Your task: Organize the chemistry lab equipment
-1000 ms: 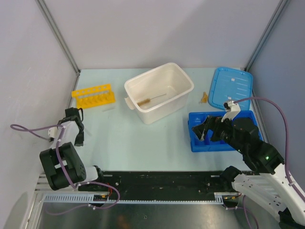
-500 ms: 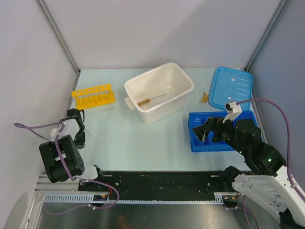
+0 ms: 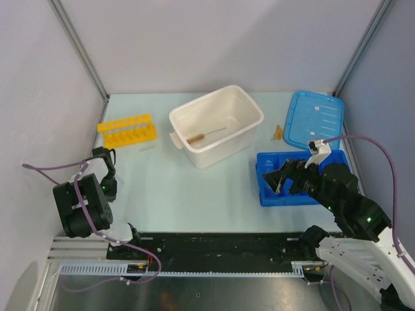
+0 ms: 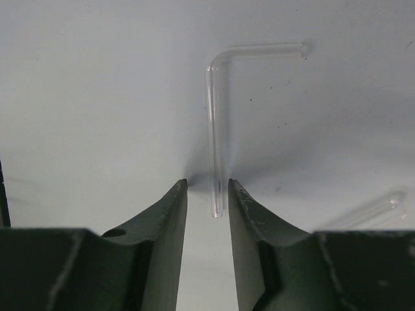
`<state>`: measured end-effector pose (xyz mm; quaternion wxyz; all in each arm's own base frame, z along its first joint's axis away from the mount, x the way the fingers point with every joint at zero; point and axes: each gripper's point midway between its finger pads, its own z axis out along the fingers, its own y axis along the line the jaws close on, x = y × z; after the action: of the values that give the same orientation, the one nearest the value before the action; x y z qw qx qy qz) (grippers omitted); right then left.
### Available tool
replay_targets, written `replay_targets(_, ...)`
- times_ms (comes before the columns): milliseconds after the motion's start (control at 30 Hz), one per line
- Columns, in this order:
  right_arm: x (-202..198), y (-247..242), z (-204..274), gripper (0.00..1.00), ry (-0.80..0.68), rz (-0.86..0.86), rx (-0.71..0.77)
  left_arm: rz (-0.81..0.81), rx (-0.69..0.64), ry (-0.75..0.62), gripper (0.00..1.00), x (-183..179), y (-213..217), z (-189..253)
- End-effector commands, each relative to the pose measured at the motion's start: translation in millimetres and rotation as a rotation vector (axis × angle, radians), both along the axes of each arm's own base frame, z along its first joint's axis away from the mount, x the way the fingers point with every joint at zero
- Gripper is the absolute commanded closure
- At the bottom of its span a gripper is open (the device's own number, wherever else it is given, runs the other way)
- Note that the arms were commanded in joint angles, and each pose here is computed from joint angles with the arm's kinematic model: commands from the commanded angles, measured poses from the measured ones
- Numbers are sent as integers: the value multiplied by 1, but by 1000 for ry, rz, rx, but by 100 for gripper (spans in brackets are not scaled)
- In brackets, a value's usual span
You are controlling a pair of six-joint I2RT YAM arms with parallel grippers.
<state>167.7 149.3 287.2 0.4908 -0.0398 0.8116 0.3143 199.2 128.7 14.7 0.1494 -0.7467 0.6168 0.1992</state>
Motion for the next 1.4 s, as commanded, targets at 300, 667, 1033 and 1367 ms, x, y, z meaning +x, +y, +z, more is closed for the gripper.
replay_targets(300,-3,5,15,1,-40,23,61,-8,-46,8,89,3,-5,-7)
replay_targets(667,6,-2,14,1,-60,-25,22,-172,-114,9,98,10,-28,-4)
replay_targets(1033,14,-10,10,1,-68,-73,-16,-542,-242,-55,100,23,-83,6)
replay_targets(1367,24,-10,15,1,-102,-104,-23,-892,-280,-205,100,25,-138,38)
